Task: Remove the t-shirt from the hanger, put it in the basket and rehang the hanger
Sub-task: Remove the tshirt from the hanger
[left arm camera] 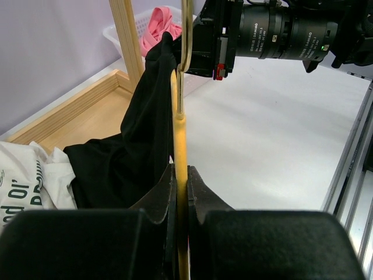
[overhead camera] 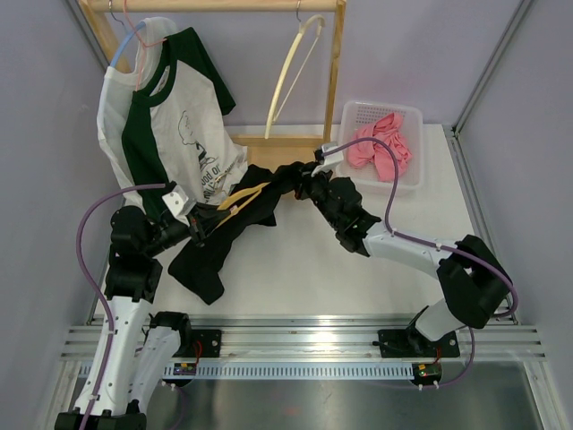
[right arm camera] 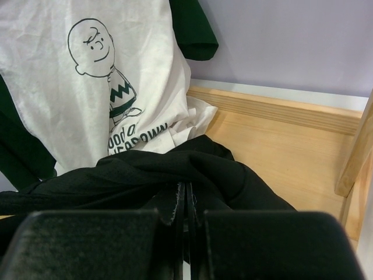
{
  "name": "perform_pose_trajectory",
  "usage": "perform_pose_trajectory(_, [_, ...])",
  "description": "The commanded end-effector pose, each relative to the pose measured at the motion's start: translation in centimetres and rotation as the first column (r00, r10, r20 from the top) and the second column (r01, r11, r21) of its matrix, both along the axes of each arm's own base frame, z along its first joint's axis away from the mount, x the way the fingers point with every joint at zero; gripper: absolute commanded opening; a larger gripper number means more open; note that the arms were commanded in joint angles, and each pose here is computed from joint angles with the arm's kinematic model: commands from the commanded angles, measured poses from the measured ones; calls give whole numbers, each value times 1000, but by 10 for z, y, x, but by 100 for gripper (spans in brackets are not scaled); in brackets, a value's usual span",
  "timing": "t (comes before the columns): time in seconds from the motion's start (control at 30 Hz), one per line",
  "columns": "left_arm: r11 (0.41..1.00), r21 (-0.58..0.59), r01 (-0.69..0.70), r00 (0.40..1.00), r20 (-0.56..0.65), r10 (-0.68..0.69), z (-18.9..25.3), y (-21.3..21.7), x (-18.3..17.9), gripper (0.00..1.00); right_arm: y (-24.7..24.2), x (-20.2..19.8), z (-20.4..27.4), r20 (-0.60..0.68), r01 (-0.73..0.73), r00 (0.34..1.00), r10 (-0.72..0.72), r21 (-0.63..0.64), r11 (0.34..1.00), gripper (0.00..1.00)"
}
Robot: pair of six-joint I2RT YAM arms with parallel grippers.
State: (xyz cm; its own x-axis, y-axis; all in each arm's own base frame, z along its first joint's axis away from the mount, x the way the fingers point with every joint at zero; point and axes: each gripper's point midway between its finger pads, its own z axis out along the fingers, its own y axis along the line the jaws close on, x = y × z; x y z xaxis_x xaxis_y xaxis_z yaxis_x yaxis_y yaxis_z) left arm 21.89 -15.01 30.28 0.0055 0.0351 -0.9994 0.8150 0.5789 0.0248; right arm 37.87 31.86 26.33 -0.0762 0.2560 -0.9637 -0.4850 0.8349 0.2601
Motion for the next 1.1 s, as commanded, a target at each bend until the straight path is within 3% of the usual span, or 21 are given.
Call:
perform_pose_trajectory(0.0, [994,-6,113,990,85,-112,32,-11,-27,0,-62,32,7,3,217,976,-217,13,976,0])
perform_pose_trajectory(0.13, [993,9,115,989,88,-115,30,-10,-28,0,-71,32,5,0,233,973,-233,24,972,0])
perform_pose_trajectory(0.27, [1000,9,30,997,77,-30,27,-2,-12,0,-70,22,17,33,196,980,-198,58,979,0])
perform_pose_trajectory(0.5, [996,39,-77,997,2,77,8,8,25,0,-36,-8,37,72,-64,996,57,90,994,0])
perform_pose_trajectory(0.7, [987,79,-143,989,-13,145,-5,7,45,0,-12,-25,39,28,-223,975,222,54,973,0])
perform_pose_trajectory(0.83, [991,115,-66,998,21,64,-8,-6,31,0,-23,-19,38,19,-156,988,155,71,985,0])
perform_pose_trajectory(1.07, [990,141,-21,999,46,15,-5,-12,14,0,-65,6,22,-16,113,993,-113,8,994,0])
